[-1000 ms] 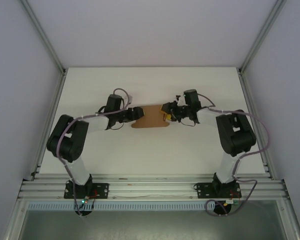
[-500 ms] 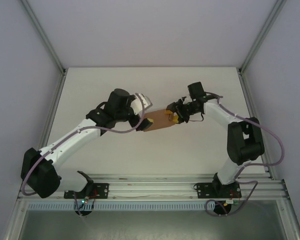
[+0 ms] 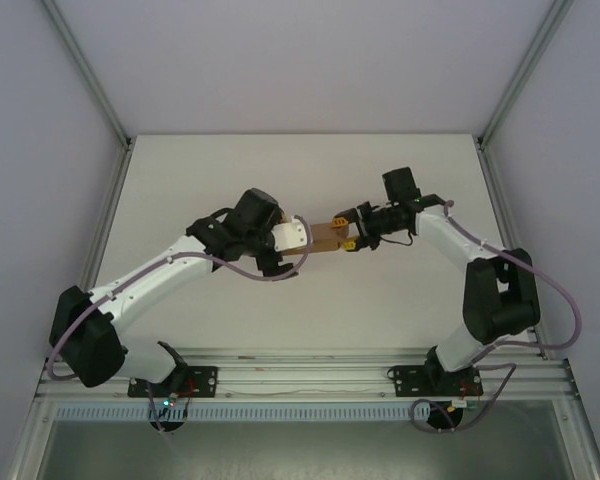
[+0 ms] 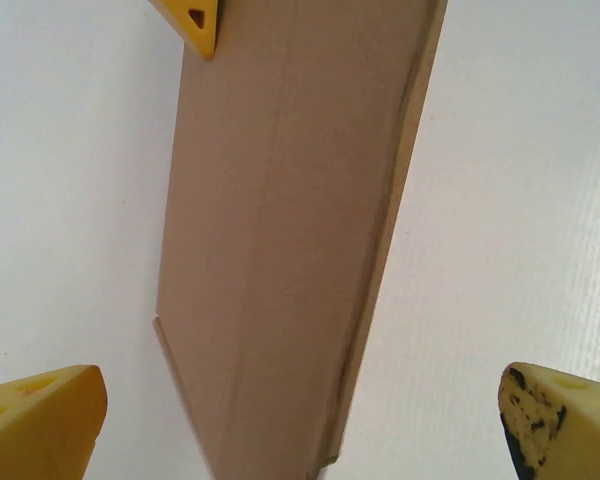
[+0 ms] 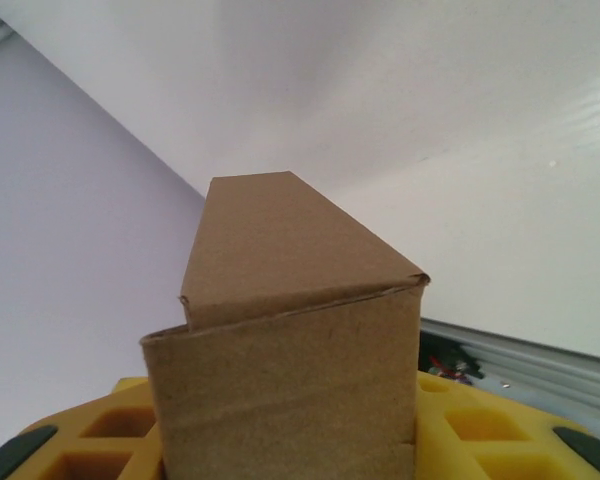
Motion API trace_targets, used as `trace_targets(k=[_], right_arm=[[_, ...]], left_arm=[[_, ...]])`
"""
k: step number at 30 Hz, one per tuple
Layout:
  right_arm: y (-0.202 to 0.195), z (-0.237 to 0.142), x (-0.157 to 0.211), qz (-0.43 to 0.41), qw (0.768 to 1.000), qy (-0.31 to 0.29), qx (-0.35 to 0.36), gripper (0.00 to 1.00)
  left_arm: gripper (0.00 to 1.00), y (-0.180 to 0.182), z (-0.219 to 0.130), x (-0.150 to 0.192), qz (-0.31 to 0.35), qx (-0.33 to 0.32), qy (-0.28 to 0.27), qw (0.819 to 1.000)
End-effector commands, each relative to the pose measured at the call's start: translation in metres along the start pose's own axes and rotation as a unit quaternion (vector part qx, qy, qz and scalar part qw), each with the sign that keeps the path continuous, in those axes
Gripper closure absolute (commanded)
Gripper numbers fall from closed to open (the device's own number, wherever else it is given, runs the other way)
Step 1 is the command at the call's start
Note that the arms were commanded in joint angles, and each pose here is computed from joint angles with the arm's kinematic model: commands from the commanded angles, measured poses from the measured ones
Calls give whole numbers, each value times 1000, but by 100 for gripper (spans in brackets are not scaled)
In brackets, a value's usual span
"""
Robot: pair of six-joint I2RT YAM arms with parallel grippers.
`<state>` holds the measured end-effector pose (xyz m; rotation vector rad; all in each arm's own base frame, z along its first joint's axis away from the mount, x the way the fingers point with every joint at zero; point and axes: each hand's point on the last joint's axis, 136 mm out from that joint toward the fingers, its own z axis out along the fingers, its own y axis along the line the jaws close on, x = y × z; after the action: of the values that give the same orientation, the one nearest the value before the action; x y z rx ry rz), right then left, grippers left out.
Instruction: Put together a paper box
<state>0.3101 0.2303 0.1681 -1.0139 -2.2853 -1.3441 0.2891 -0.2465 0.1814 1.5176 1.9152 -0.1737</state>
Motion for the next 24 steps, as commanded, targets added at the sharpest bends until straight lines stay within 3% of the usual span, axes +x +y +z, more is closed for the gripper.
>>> trace_targets(k=[1,7,11,17,19,21,24], right_arm=[[19,-10,16,13,999,23,-41,57],[20,-13,29,12,998,53,-46,57],[17,-12,31,17,997,63,-47,57],[11,-12,34,22,996,70,-44,56],[11,-13,35,14,997,67,-43,50],[8,-16,32,-2,998,47,-35,37],[3,-32,10,-50,998,-32,-12,22]], left_arm=[[0,13,10,2,8,-32,9,999],[8,27,17,2,8,-59,24,998],[34,33,16,3,13,-71,32,997],[53,48,11,2,21,-116,32,992],[57,49,9,2,25,-117,35,992],[59,45,8,2,27,-103,37,994],[59,34,8,9,27,-73,56,995]])
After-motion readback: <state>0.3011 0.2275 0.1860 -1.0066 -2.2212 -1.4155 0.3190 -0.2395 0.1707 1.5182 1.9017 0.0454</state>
